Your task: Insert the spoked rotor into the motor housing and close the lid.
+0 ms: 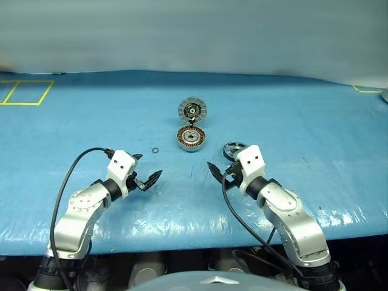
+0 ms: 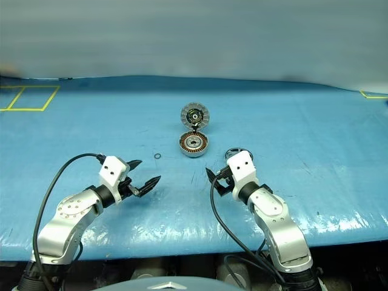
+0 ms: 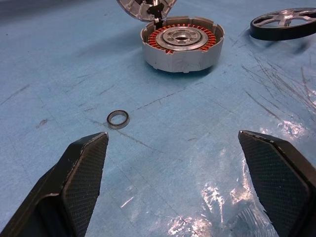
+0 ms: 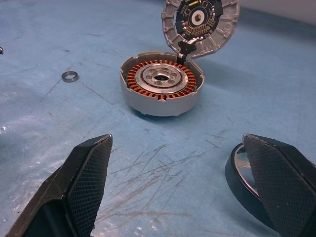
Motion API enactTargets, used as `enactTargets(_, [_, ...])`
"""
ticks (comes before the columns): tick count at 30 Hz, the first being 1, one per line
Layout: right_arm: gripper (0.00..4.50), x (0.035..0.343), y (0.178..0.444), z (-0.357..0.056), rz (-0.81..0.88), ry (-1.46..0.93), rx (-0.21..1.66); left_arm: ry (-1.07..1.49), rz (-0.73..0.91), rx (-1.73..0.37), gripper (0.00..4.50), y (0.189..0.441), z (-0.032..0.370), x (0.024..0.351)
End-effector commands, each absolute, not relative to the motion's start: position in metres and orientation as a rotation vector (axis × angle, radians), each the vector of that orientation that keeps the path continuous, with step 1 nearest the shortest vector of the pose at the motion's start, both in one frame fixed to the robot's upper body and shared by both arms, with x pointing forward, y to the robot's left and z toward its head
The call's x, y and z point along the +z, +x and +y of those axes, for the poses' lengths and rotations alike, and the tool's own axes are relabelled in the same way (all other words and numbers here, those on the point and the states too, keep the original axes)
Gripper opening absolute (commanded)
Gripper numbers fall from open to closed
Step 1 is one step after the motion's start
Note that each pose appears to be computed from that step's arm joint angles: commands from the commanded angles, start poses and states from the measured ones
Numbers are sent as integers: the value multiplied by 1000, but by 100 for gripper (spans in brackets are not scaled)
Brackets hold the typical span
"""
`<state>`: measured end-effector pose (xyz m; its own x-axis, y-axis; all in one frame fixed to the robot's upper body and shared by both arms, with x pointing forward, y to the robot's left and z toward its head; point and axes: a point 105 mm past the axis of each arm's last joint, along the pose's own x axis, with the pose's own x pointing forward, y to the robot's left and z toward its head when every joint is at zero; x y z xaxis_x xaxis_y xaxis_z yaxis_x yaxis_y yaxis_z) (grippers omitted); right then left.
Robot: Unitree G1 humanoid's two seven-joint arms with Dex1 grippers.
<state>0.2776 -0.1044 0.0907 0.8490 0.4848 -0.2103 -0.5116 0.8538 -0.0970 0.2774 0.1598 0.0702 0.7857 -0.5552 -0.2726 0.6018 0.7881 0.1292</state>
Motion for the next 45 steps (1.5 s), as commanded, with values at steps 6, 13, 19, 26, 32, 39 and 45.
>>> enactTargets(6, [445,99,278,-100,158,-143,547,214,174,-631,450,277,158,82])
enactTargets(13, [445,101,280,-99,154,-147,551,213,168,-636,450,278,156,83])
enactTargets(19, [445,103,284,-97,177,-161,566,214,168,-632,450,278,157,82])
enactTargets(26, [445,111,293,-94,181,-233,615,211,165,-634,450,278,155,81])
enactTargets(32, [445,114,299,-93,177,-255,630,213,164,-632,450,276,156,81])
enactTargets(39, [445,102,312,-83,288,-416,729,219,149,-641,450,275,154,82])
enactTargets(45, [445,113,344,-63,353,-494,777,204,115,-645,450,268,148,80])
